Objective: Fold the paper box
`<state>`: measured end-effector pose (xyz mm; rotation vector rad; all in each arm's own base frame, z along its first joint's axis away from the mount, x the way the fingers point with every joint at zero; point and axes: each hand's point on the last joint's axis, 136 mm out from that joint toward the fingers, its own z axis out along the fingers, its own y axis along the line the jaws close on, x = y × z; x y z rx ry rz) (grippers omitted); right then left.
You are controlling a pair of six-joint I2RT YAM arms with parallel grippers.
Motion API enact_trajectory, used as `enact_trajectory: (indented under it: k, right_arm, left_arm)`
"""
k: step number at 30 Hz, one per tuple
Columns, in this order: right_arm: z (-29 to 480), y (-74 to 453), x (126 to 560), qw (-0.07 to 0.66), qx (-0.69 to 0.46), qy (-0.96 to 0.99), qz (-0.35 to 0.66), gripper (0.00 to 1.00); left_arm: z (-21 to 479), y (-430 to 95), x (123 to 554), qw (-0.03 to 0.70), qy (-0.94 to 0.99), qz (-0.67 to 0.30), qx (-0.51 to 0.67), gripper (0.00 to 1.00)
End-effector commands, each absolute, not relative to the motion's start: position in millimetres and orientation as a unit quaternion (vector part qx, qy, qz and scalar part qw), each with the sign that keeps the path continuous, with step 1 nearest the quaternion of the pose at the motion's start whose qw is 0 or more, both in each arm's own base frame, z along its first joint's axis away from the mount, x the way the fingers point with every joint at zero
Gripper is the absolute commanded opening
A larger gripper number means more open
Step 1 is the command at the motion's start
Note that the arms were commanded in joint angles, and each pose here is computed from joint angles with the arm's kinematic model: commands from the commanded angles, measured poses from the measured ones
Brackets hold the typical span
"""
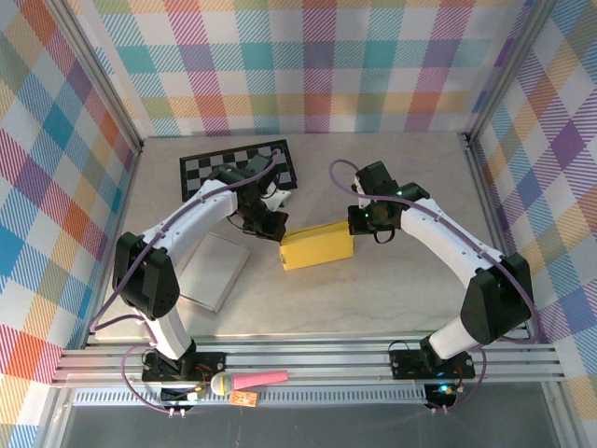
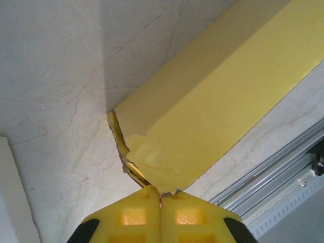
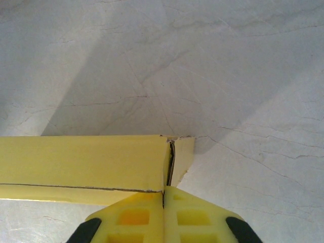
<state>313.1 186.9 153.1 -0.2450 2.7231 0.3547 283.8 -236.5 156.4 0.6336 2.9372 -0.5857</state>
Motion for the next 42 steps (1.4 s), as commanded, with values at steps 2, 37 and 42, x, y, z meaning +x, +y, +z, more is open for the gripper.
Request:
enact_trajectory:
  k: [2,37,42]
  right_arm:
    - [159,201,294,0.167,-0.081,0.968,0.171,0.18]
    - [152,192,299,0.069,0.427,0.833,0.345,0.57]
    - [142,190,298,0.067,0.425,0.838,0.334,0.5]
  left_arm:
    - [143,-238,273,0.018,0.958,-0.179,0.223,0.0]
    - [152,-249,275,0.025,0.956,-0.183,0.227,0.0]
    - [153,-251,275,0.026,0.956,-0.184,0.228,0.0]
